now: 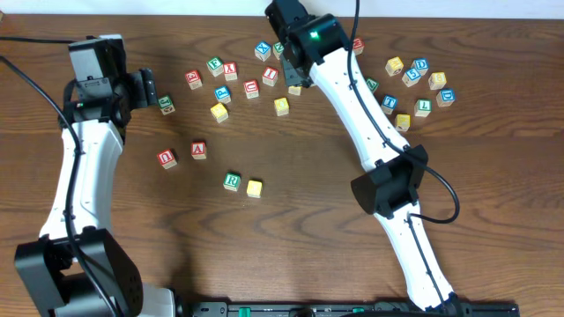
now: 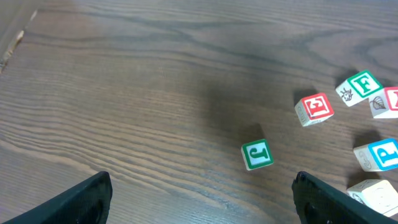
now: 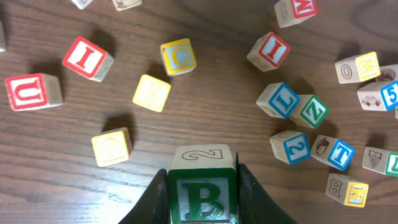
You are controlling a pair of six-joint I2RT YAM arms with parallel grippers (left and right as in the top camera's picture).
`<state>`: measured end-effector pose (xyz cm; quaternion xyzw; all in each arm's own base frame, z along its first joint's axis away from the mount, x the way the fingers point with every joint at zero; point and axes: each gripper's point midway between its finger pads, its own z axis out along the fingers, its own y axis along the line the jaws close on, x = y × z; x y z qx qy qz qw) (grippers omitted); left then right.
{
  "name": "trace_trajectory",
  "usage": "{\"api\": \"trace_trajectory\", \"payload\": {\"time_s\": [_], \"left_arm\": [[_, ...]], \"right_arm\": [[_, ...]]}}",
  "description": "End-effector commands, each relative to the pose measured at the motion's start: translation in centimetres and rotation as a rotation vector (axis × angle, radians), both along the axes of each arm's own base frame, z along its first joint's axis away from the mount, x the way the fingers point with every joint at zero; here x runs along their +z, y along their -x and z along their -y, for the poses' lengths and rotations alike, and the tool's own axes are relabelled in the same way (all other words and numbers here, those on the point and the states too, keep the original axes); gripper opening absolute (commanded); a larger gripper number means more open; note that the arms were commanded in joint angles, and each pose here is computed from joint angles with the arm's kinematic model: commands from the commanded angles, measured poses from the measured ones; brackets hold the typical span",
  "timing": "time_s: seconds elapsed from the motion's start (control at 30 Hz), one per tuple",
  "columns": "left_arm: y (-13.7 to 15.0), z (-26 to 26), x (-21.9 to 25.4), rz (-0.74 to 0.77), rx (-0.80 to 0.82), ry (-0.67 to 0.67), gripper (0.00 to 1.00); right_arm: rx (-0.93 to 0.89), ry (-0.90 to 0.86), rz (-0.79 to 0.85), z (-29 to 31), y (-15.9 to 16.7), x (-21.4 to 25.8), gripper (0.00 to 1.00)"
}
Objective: Spell out ROBOT
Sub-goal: 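Carry the green B block toward the open area near the O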
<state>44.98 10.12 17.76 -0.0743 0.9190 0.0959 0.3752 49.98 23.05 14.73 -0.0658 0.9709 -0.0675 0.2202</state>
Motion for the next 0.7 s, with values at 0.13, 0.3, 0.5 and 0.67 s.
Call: {"api": "trace_trajectory", "payload": {"time_s": [0.13, 0.3, 0.5, 0.67], "left_arm": [[0.0, -0.1, -1.2, -0.028, -0.003, 0.005, 0.91], [0.0, -0.1, -1.2, -0.028, -0.003, 0.005, 0.91], [0.0, -0.1, -1.2, -0.028, -0.003, 0.005, 0.91], [0.0, -0.1, -1.2, -0.028, -0.004, 0.005, 0.91]], "right_arm": [[-0.032, -0.069, 0.113, 0.5, 0.5, 6.3, 0.09], [-0.021, -0.108, 0.153, 0.6, 1.8, 6.6, 0.11], [0.007, -0.204, 0.246, -0.1, 4.2, 8.0, 0.11], [-0.033, -0.274, 0.275, -0.3, 6.3, 8.8, 0.09]]}}
